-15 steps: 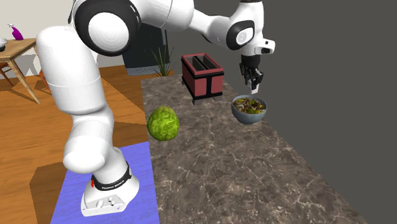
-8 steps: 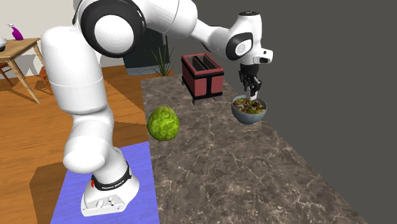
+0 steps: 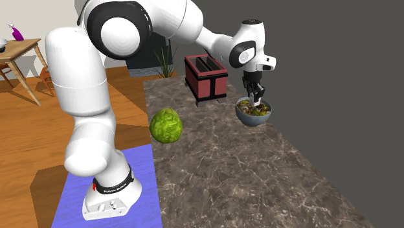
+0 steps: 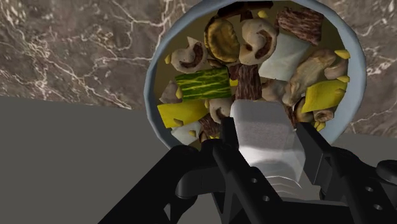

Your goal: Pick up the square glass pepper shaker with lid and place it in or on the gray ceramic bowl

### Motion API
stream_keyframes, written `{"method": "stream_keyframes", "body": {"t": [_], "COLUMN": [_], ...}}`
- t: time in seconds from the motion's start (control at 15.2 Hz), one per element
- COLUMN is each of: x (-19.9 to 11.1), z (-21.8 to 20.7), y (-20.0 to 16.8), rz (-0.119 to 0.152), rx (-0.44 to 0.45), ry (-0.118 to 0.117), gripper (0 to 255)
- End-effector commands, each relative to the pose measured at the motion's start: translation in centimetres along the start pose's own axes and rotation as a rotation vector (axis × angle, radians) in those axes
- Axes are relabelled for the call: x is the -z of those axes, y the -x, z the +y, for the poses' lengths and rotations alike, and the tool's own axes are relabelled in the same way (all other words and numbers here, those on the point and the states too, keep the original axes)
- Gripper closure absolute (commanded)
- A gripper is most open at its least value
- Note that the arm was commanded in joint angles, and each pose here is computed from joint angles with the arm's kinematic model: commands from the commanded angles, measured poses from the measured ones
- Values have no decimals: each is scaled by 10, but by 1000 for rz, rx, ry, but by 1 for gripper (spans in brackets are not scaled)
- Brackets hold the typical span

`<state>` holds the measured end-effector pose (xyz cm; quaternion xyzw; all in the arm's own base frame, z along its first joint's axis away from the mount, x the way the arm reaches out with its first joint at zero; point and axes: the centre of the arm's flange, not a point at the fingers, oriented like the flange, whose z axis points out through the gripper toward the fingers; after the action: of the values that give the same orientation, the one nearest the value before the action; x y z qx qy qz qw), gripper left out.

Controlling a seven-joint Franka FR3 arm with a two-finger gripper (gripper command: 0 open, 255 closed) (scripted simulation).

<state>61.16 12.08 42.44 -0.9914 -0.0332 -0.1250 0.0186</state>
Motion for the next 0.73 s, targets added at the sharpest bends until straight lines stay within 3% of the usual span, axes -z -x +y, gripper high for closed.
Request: {"method": "stream_keyframes", "body": {"t": [0.0,0.13,0.2,0.53,0.66], "x": [-1,-1,-1,-1,26], "z": [0,0,0,0,0], "y": [0,0,0,0,0], "rz": [-1,-1,-1,-1,-1], "rx": [0,0,0,0,0], "ry": [0,0,0,0,0], "gripper": [255,255,0,0,0]}}
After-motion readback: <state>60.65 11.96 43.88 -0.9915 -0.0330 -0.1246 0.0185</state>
